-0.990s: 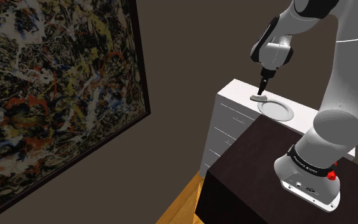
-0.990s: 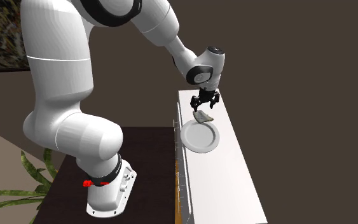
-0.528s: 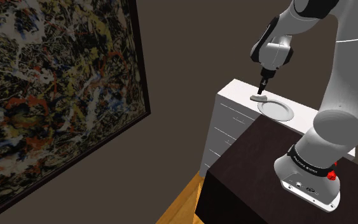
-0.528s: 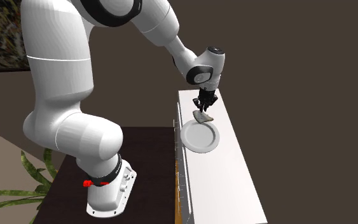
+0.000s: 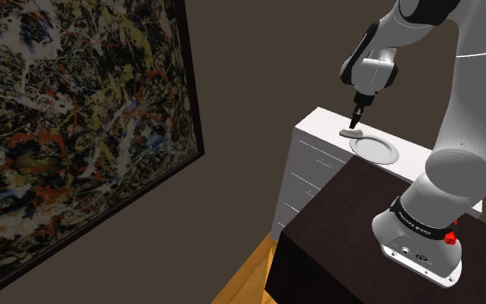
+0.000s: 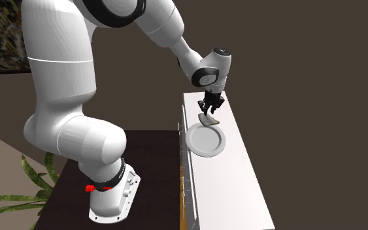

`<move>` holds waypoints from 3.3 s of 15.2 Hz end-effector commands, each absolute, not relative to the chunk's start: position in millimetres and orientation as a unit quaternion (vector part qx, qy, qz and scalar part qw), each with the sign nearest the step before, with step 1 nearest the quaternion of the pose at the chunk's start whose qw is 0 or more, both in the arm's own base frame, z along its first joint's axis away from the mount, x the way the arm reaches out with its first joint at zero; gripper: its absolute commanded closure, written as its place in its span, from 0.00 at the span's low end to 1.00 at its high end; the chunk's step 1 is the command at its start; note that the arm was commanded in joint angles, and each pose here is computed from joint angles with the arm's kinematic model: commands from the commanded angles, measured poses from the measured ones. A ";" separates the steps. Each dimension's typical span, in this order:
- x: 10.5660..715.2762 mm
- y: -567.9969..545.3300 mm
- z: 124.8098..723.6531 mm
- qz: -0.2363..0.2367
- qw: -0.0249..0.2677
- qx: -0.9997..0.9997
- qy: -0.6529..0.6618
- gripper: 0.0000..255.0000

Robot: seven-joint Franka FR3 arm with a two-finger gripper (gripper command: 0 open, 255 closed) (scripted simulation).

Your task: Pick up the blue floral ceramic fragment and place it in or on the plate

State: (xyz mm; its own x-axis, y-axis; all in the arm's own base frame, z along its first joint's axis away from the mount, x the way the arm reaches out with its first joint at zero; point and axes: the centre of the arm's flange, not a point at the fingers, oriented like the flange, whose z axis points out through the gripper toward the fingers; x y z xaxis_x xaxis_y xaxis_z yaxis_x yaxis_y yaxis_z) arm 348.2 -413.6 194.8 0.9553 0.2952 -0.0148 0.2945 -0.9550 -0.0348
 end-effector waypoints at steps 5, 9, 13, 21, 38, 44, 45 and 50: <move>390.4 -394.1 178.4 0.045 0.044 -0.973 -0.221 0.00; 388.2 -392.7 157.4 0.045 0.044 -0.973 -0.221 0.00; 387.3 -392.2 149.2 0.045 0.044 -0.973 -0.221 0.00; 387.3 -392.2 149.2 0.045 0.044 -0.973 -0.221 1.00; 387.3 -392.2 196.7 0.045 0.044 -0.973 -0.221 1.00; 387.3 -392.2 228.4 0.045 0.044 -0.973 -0.221 1.00; 387.3 -392.2 233.7 0.045 0.044 -0.973 -0.221 1.00; 336.1 -380.1 239.7 0.045 0.044 -0.973 -0.221 1.00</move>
